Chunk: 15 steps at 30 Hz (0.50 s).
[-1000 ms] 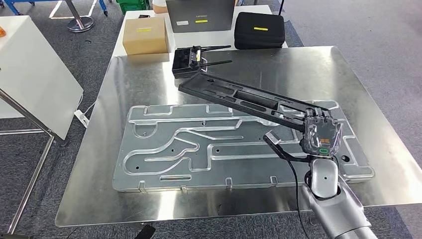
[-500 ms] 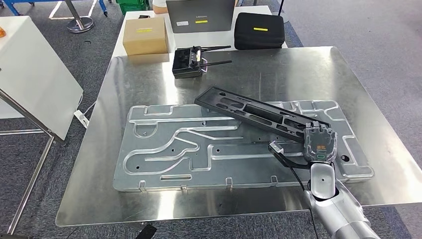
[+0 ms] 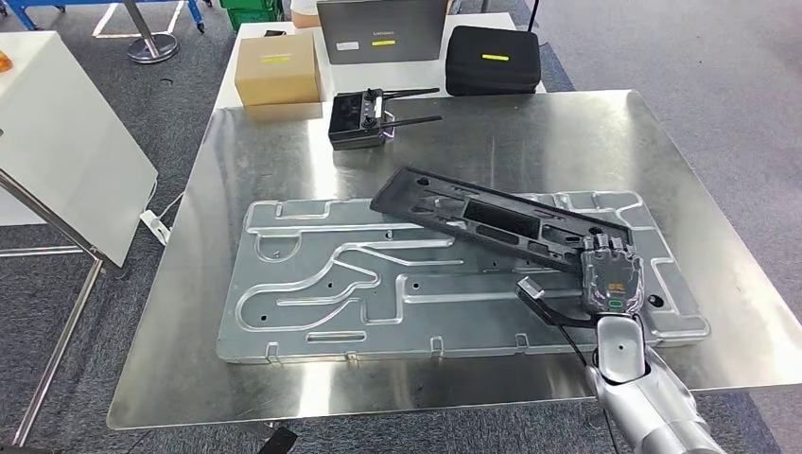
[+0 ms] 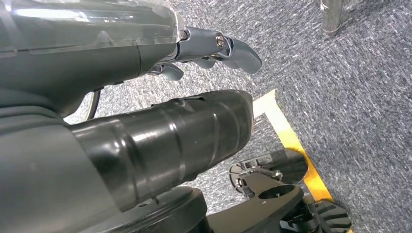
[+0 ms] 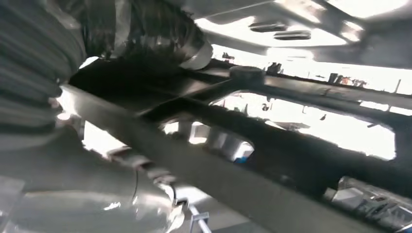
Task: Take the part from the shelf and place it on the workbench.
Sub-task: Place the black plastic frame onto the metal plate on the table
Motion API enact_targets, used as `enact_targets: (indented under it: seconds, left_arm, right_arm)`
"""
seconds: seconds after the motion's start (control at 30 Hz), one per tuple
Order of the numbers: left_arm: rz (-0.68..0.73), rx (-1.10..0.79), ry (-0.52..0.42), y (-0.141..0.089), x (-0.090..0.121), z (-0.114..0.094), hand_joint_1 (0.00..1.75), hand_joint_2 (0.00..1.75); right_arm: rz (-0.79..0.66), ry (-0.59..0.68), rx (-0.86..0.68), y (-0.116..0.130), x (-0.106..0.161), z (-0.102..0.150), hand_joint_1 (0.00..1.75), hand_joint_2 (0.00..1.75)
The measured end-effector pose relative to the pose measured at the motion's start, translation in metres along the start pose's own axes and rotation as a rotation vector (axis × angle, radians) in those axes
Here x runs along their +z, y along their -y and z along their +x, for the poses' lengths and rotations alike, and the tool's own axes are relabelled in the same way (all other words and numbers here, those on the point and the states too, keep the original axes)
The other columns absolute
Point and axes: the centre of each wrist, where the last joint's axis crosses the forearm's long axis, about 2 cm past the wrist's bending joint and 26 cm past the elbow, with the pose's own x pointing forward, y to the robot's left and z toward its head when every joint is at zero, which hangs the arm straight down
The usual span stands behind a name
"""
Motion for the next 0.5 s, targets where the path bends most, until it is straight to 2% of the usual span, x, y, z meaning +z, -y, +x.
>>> enact_targets:
  seconds: [0.13,0.3,0.5]
  left_arm:
    - [0.004,0.01,0.004,0.0,0.0,-0.001,0.0,0.0]
    - [0.01,0.028,0.008,0.001,0.001,-0.004,0.0,0.0]
    - [0.024,0.05,0.0,0.003,0.005,-0.013,0.0,0.0]
  right_arm:
    - [-0.011,0.02,0.007,-0.003,0.005,-0.011,0.0,0.0]
    - [0.004,0.118,0.019,-0.003,0.014,-0.035,0.0,0.0]
    - [-0.008,0.148,0.007,0.009,0.048,-0.058,0.0,0.0]
